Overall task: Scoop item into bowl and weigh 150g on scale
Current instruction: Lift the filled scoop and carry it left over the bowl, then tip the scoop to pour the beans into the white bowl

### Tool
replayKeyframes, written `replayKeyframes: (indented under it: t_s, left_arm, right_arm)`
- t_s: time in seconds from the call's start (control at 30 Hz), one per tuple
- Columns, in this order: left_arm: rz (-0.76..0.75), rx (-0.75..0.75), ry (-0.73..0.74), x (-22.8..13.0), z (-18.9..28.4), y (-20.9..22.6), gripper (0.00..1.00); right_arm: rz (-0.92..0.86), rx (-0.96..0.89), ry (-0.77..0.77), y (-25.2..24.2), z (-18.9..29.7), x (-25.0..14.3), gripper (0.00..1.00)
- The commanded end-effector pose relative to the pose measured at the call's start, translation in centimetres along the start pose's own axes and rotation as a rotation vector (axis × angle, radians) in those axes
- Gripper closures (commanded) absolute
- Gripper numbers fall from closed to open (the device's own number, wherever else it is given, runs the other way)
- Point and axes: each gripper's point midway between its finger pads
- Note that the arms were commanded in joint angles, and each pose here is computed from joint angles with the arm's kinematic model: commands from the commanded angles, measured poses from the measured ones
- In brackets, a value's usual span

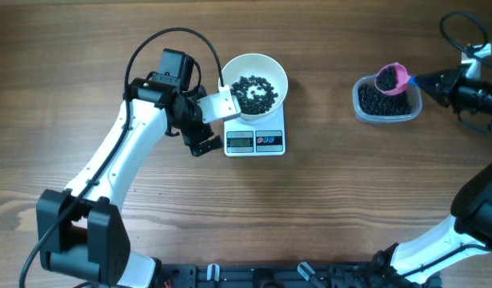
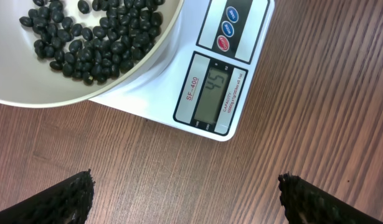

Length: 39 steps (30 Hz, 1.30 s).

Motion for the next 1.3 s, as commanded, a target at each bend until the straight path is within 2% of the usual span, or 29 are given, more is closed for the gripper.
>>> replayKeyframes:
  t_s: [0.0,0.2,0.47,0.8,1.0,1.1,1.27]
  left_arm:
    - [-0.018,-0.013,-0.019,0.3,0.0,-0.1,0.0]
    - [-0.018,-0.013,-0.019,0.3,0.0,-0.1,0.0]
    - [-0.018,-0.013,-0.019,0.3,0.0,-0.1,0.0]
    - [-0.018,-0.013,-0.019,0.3,0.0,-0.1,0.01]
    - [-0.018,-0.013,-0.019,0.3,0.0,-0.1,0.0]
    - [-0.018,-0.013,-0.019,0.3,0.0,-0.1,0.0]
    - [-0.018,-0.013,-0.019,0.3,0.0,-0.1,0.0]
  right_arm:
    - [-0.012,0.12,-0.002,1.5,-0.3,0.0,0.96]
    - [0.016,0.205,0.019,3.8,-1.4,-0.2,0.96]
    - [0.075,0.256,0.105,7.8,-5.6,-1.5,0.96]
    - [0.346,0.395,0.265,16.8,-13.2,-7.0,0.96]
    - [0.508,0.476,0.304,21.3,-16.2,-10.0,0.96]
    - [0.547,0.499,0.314,22.5,-16.8,-10.9,0.96]
    - [0.58,0.425,0.313,22.2,-18.2,-11.6,0.96]
Point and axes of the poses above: each gripper's point midway between its finger pads, its own z axis back along the fingers, its own y axis along the line the jaws close on, x = y × z, and after that the axes turned 2 degrees about z, right-handed
